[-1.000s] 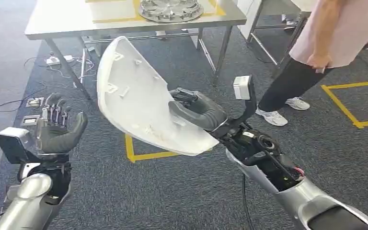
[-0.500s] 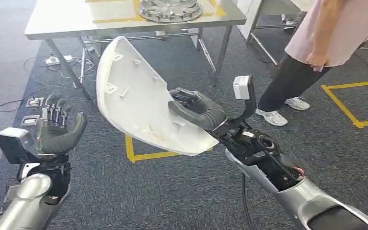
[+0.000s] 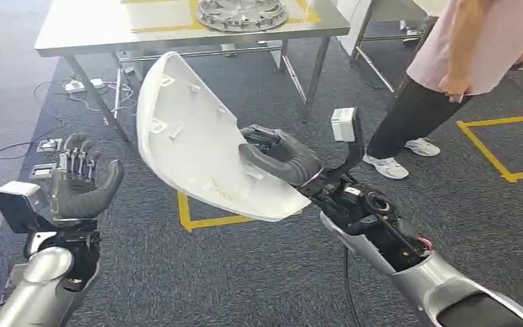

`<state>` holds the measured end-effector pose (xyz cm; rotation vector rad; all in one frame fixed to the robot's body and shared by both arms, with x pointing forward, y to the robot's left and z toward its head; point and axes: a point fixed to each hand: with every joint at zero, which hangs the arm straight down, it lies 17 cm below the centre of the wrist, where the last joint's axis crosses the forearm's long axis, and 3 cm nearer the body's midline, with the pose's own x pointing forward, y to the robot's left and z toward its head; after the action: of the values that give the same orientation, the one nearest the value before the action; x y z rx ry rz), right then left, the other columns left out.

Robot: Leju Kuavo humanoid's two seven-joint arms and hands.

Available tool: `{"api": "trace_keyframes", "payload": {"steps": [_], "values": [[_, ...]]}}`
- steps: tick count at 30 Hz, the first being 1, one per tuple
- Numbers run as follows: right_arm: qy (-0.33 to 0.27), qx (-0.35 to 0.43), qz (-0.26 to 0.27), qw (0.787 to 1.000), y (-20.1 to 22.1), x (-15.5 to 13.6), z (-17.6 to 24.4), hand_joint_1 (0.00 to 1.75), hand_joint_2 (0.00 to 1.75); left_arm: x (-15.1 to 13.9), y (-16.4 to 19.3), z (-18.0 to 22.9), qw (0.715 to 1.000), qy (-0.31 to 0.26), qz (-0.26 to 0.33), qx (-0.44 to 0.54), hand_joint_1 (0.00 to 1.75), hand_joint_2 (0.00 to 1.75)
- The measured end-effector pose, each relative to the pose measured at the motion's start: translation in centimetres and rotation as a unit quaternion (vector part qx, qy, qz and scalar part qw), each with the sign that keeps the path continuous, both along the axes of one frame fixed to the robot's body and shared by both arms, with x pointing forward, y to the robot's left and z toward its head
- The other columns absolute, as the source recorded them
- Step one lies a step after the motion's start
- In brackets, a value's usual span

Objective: Take the parts from the cabinet and place them on the table.

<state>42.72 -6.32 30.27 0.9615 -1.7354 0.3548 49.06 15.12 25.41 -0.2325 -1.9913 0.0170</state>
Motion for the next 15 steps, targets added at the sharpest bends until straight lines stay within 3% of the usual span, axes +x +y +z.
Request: {"api": "trace_keyframes", "payload": {"steps": [15], "values": [[0.0,0.004,0.002,1.0,0.0,0.07,0.31,1.75,1.75,-0.09,0.0,0.01,1.0,-0.001,0.001,-0.001,0.0,1.75]]}}
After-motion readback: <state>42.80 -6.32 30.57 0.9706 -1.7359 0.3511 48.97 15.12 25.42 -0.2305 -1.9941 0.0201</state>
